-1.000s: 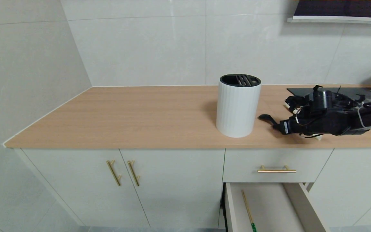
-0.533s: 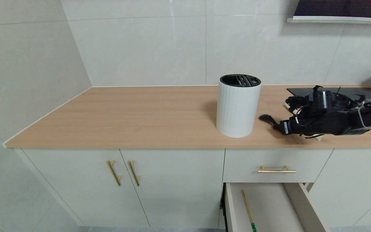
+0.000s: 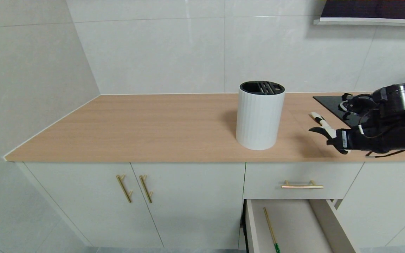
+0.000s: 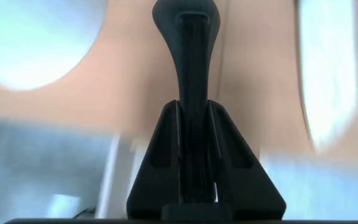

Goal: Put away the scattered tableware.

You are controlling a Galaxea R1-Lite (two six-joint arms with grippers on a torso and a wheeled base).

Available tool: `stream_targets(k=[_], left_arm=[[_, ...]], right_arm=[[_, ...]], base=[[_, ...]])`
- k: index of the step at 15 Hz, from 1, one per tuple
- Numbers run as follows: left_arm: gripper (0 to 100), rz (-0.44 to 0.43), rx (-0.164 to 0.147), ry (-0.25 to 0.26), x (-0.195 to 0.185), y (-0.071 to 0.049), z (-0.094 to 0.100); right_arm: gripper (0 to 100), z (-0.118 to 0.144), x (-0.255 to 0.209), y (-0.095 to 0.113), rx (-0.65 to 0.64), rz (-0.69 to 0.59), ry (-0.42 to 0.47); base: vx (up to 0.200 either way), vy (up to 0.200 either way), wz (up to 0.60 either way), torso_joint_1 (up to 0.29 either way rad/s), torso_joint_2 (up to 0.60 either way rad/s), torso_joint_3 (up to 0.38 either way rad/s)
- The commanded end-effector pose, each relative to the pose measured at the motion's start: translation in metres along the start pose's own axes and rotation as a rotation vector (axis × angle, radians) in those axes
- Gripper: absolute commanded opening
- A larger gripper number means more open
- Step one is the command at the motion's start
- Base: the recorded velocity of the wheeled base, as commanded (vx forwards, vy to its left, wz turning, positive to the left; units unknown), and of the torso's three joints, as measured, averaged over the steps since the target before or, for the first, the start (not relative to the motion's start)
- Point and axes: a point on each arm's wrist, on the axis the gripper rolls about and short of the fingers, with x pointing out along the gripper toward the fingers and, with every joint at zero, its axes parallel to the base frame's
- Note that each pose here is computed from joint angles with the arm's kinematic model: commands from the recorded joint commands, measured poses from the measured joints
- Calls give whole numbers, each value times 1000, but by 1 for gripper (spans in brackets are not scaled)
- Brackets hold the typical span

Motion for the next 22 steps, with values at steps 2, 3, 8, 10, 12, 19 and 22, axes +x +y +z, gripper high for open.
stream_targets(k=[2,3,8,10,12,19,22], left_arm=[[100,1,0,0,0,0,0],[100,1,0,0,0,0,0],[100,1,0,0,0,0,0],[100,1,0,0,0,0,0],[100,1,0,0,0,0,0],[100,1,0,0,0,0,0],[100,1,0,0,0,0,0]], right_arm=[[0,-43,-48,0,34,-124,64],[0,-56,-50,-1,33,-164,96],[0,-88,-50,11,-12,-130,199],[0,-90,-43,10,-11,-134,223],[0,-92,-39,10,-15,-133,241],[0,-115,3,8,-23,-143,406],[0,-121,14,7,-21,-146,438]], base=[[0,0,0,0,0,0],[0,0,0,0,0,0],[0,0,0,0,0,0],[0,0,0,-107,278,171],[0,0,0,-166,437,264],[0,0,0,-167,471,308],[0,0,0,-128,470,331]])
